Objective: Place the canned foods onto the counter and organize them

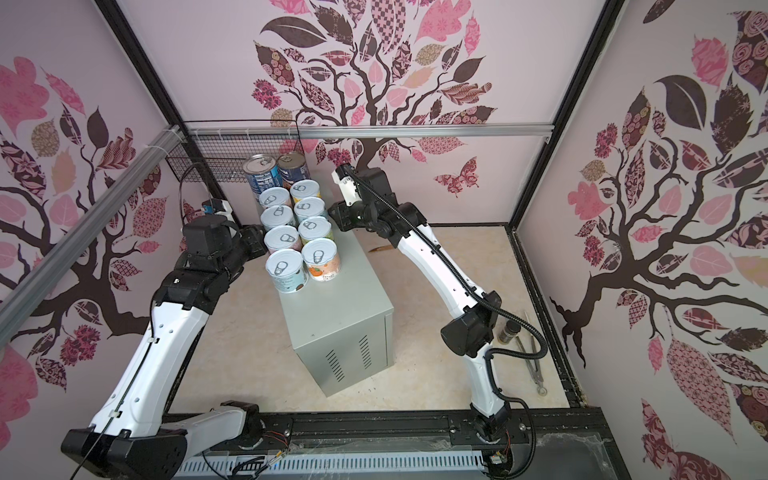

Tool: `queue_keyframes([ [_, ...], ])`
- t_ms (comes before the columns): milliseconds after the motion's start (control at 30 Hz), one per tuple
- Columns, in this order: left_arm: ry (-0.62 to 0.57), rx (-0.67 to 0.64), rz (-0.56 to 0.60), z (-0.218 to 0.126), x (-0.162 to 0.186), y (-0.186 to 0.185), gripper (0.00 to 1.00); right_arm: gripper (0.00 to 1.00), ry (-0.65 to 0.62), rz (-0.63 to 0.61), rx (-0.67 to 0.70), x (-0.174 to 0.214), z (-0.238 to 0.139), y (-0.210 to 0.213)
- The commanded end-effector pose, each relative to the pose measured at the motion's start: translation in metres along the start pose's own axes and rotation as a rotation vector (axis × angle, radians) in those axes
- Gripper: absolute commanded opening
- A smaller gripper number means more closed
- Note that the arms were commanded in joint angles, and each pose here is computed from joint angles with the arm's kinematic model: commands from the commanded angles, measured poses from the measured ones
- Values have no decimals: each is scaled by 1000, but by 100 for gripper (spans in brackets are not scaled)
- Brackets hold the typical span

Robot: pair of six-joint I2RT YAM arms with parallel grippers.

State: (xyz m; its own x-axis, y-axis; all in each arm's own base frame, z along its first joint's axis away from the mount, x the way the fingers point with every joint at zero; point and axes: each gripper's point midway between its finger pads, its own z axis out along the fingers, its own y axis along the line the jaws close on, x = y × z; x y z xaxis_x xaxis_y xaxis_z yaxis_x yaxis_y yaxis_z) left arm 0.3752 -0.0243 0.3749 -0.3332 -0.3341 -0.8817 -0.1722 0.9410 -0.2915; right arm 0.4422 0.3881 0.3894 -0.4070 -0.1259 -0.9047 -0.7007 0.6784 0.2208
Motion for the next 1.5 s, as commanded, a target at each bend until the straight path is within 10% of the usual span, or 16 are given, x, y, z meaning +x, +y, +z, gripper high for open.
queue_keyframes([
  [0, -72, 41, -17, -5, -27, -11, 55, 36, -12, 2, -34, -2, 11, 2],
  [667, -72, 30, -22, -9, -24, -6, 54, 38, -29, 14, 12, -7, 8, -6],
  [1100, -139, -36, -25, -59, -45, 16, 54, 46, -129, 64, 153, -35, -64, -45],
  [1467, -30, -138, -110, -63, 14, 70, 55, 51, -183, 247, 272, 56, -149, -107],
])
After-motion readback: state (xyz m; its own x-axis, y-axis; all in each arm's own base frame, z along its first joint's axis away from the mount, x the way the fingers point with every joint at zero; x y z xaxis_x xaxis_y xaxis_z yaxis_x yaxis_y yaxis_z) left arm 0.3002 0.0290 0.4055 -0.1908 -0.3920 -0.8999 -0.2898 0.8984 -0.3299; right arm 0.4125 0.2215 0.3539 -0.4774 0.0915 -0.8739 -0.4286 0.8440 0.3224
